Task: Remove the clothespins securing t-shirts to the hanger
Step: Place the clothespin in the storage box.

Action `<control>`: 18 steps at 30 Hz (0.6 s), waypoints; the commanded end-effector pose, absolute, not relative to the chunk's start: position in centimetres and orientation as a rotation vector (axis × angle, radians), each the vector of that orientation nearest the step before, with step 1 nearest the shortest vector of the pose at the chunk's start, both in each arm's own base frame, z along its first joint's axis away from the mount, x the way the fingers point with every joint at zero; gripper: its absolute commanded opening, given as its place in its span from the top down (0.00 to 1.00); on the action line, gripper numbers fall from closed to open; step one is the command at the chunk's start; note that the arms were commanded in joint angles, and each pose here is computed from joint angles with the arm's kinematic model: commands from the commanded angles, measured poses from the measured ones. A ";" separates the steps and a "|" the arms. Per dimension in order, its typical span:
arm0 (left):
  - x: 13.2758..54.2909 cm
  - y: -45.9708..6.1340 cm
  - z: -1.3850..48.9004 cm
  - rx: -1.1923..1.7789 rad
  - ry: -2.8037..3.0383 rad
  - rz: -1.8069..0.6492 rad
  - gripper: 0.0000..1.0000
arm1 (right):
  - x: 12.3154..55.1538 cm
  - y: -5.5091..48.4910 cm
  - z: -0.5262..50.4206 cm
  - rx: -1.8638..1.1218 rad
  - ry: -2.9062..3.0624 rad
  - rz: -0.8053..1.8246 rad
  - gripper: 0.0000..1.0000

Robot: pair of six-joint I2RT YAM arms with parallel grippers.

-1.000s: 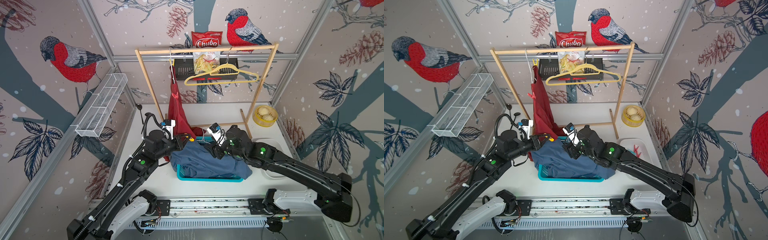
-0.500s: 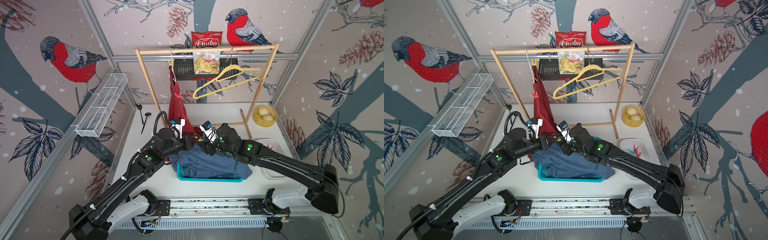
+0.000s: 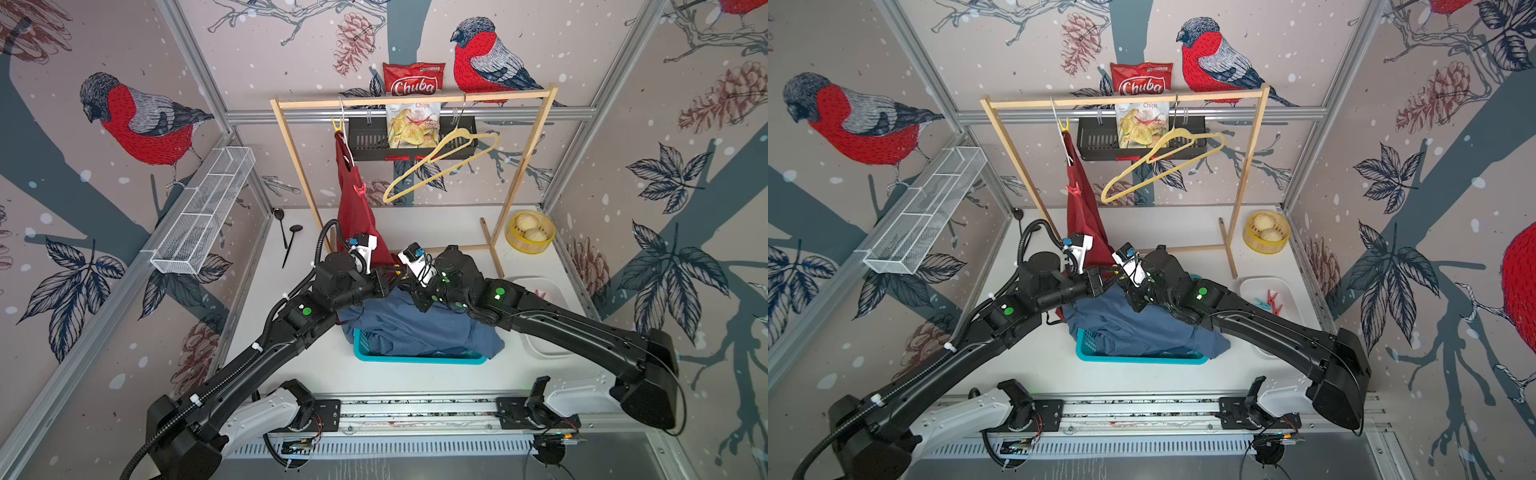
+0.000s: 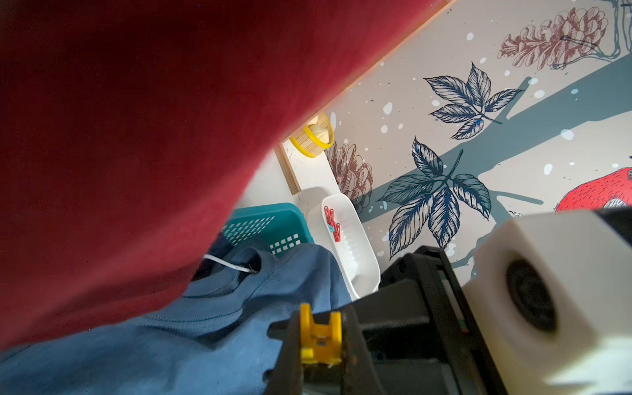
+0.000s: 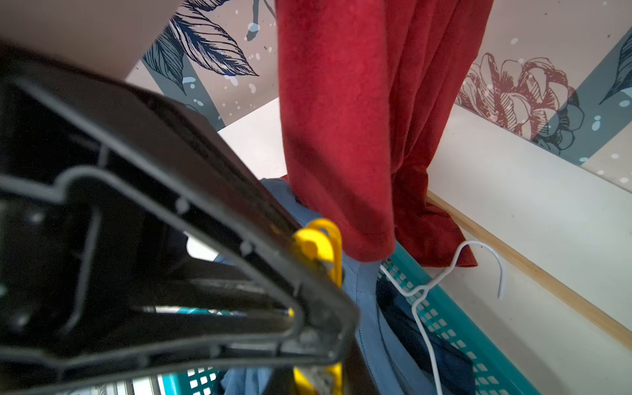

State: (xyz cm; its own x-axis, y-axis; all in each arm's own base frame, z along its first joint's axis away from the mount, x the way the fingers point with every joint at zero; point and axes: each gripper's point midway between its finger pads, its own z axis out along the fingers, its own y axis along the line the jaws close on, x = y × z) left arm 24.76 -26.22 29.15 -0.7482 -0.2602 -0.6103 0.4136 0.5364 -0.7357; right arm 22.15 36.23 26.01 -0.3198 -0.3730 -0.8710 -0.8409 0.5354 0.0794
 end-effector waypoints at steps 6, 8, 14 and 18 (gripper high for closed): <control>23.8 -27.2 29.7 0.235 2.050 -1.292 0.70 | 23.2 35.3 27.4 -0.916 1.888 0.680 0.98; 24.0 -27.3 30.2 0.254 2.028 -1.285 0.58 | 23.5 34.4 27.4 -0.884 1.900 0.684 0.98; 25.1 -27.4 32.2 0.331 1.936 -1.202 0.36 | 24.7 29.6 27.7 -0.715 1.965 0.684 0.98; 26.9 -26.5 32.3 0.322 1.928 -1.038 0.34 | 25.8 24.5 27.3 -0.547 2.046 0.621 0.96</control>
State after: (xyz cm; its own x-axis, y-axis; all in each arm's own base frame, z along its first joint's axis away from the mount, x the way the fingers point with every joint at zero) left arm 25.49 -27.19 31.18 -0.6579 -0.1734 -0.7329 0.5528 0.5496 -0.6263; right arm 25.73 26.69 27.92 -0.4331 -0.1780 -0.8836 -0.6620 0.7281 0.1778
